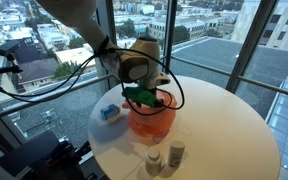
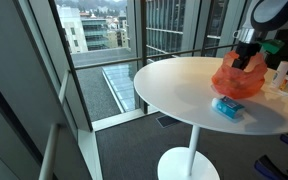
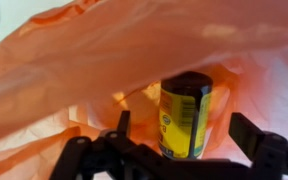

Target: Take the black bottle out of the carrier bag

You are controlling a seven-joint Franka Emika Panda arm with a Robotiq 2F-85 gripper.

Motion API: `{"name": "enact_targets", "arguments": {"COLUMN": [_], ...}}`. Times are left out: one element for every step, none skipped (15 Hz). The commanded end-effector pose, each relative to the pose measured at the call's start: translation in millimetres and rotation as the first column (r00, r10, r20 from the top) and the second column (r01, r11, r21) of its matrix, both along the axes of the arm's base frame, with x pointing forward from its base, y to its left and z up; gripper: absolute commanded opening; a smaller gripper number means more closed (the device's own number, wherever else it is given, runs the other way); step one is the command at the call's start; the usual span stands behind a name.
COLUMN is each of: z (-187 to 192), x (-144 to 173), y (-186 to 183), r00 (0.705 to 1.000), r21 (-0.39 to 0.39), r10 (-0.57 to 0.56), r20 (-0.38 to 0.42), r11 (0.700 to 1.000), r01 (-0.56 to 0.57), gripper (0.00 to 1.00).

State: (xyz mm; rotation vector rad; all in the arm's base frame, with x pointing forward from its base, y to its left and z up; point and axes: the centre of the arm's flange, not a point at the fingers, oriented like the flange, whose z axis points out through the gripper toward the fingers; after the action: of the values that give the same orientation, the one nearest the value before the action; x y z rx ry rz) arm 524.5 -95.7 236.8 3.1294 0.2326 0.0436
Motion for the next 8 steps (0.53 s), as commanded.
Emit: {"name": "enact_targets", "arguments": {"z": [-4.5, -5.7, -6.9, -8.2, -9.5, -10.8, -12.3, -13.5], "x": [-0.7, -0.8, -0.8, -0.7, -0.5, -0.5, -0.4, -0.2], "y": [0.6, 1.2, 1.5, 1.9, 2.3, 2.8, 3.3, 3.8], "r00": [1.000, 1.000, 1.000, 1.000, 1.000, 1.000, 1.000, 1.000], "r21": [0.008, 0.009, 0.009, 0.010, 0.010, 0.011, 0.011, 0.011], "r10": [0.012, 0.014, 0.015, 0.017, 0.018, 0.019, 0.019, 0.020], "r20": [0.016, 0.015, 0.014, 0.014, 0.013, 0.012, 0.012, 0.012], "r11": [1.000, 1.000, 1.000, 1.000, 1.000, 1.000, 1.000, 1.000], "r01": [-0.012, -0.014, -0.015, -0.017, -0.018, -0.019, -0.019, -0.020], "gripper": [1.00, 1.00, 1.00, 1.00, 1.00, 1.00, 1.00, 1.00]}}
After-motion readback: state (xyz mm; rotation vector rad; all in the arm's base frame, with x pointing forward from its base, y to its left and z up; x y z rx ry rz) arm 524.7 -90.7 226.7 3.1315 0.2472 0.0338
